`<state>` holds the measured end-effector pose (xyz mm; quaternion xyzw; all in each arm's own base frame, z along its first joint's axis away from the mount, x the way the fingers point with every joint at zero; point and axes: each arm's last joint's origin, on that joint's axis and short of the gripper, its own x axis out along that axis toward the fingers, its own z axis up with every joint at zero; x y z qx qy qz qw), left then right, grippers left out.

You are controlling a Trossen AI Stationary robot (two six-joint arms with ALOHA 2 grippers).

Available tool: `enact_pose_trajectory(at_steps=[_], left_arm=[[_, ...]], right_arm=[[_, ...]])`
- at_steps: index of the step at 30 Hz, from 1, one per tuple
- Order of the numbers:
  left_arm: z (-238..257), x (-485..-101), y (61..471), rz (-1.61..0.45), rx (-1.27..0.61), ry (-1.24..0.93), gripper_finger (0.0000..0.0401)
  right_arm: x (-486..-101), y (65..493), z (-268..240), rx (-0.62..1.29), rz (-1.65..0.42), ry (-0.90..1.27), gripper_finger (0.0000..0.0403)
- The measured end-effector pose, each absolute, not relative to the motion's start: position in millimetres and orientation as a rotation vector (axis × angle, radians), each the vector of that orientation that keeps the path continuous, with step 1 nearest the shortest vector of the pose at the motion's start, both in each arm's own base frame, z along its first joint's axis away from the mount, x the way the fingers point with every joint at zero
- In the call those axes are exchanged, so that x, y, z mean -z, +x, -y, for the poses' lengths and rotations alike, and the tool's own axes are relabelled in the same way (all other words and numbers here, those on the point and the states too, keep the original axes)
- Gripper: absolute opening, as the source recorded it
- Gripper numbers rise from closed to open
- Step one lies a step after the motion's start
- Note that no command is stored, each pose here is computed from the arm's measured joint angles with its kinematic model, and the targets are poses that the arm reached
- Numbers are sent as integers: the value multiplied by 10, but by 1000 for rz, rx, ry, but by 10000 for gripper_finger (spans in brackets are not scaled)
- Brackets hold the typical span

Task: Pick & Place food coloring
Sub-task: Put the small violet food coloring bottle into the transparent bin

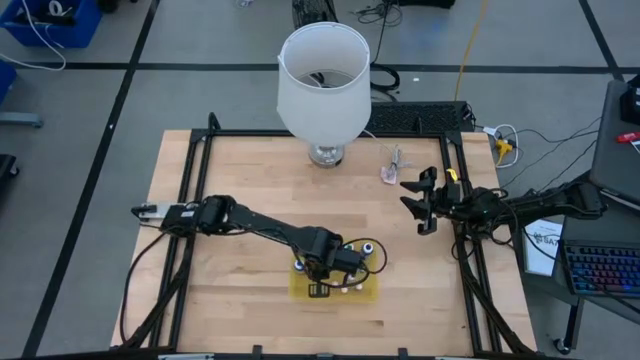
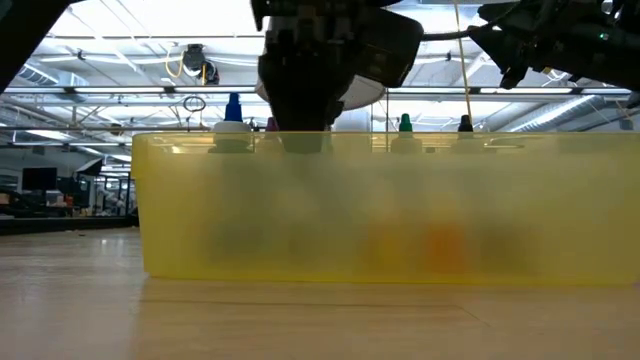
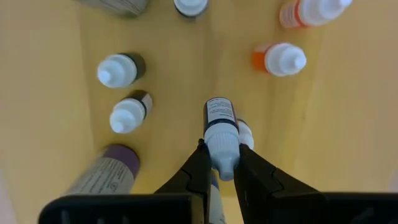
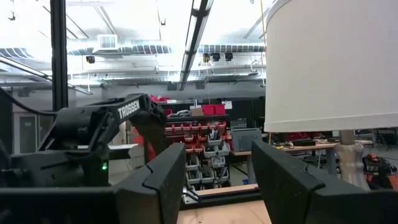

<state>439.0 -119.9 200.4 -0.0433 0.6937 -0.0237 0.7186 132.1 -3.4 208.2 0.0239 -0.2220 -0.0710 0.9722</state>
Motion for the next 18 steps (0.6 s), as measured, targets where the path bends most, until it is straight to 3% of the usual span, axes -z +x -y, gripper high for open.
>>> enact_pose_trajectory(at_steps=[18], left_arm=[[1080,-1778,4381,-1556,25,-108,50]], right_arm=[[-2081,1321,34,143,448,48,173]])
